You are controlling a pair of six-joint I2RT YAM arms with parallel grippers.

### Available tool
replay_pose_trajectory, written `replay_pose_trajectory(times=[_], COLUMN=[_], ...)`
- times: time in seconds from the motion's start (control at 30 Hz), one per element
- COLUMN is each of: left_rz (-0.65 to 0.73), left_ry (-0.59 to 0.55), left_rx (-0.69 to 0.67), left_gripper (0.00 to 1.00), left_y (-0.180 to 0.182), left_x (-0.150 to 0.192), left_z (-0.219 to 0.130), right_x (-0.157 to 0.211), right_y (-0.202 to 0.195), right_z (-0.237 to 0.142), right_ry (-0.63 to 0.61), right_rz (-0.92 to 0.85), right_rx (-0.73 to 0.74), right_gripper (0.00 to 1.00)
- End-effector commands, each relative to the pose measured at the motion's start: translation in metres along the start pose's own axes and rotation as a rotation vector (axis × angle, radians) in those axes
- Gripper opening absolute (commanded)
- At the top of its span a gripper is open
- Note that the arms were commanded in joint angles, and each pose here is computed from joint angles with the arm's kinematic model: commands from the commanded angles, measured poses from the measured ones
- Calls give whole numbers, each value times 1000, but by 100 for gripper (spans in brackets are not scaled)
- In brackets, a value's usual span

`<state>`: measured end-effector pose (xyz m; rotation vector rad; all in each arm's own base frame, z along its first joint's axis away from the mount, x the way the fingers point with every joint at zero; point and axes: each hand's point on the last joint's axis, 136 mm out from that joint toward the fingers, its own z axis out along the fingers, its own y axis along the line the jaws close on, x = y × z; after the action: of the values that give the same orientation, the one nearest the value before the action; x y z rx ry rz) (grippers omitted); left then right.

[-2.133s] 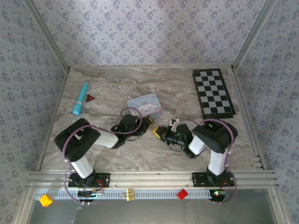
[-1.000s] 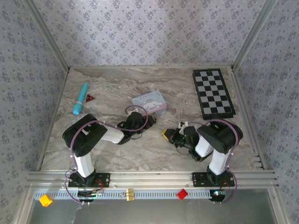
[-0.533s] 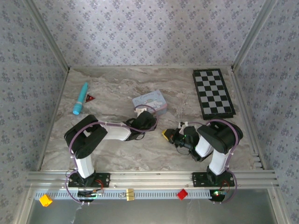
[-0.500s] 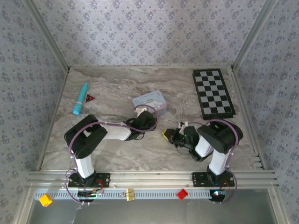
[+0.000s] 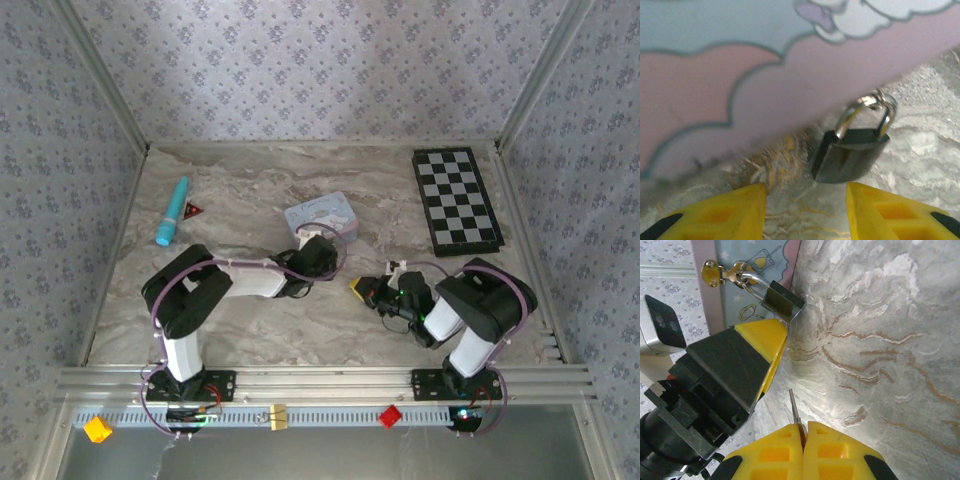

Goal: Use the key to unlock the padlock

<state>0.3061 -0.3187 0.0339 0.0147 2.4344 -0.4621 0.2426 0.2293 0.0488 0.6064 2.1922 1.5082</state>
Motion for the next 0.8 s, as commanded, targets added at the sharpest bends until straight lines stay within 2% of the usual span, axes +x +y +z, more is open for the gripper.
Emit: replay_pose_trajectory(times=[0.0,0.27,0.57,0.77], left_rz=[0,34,14,14], left_ry=[-35,-55,-22,-9], left_rx=[31,18,4,12], left_gripper=[48,50,50,52], left_y=[-17,-19,-12,-14], left_x=[-12,-21,-21,-21], left_z=[-16,-3,20,27], right_x=[-1,-4,-17,-16], right_y=[-6,6,31,29], right_z=[-5,-16,-53,-63], right_ry=[-12,-30,-115,-123], right_rz=[-38,-101,-262,-244], right_rx=[35,54,127,119], right_gripper=[0,0,0,0])
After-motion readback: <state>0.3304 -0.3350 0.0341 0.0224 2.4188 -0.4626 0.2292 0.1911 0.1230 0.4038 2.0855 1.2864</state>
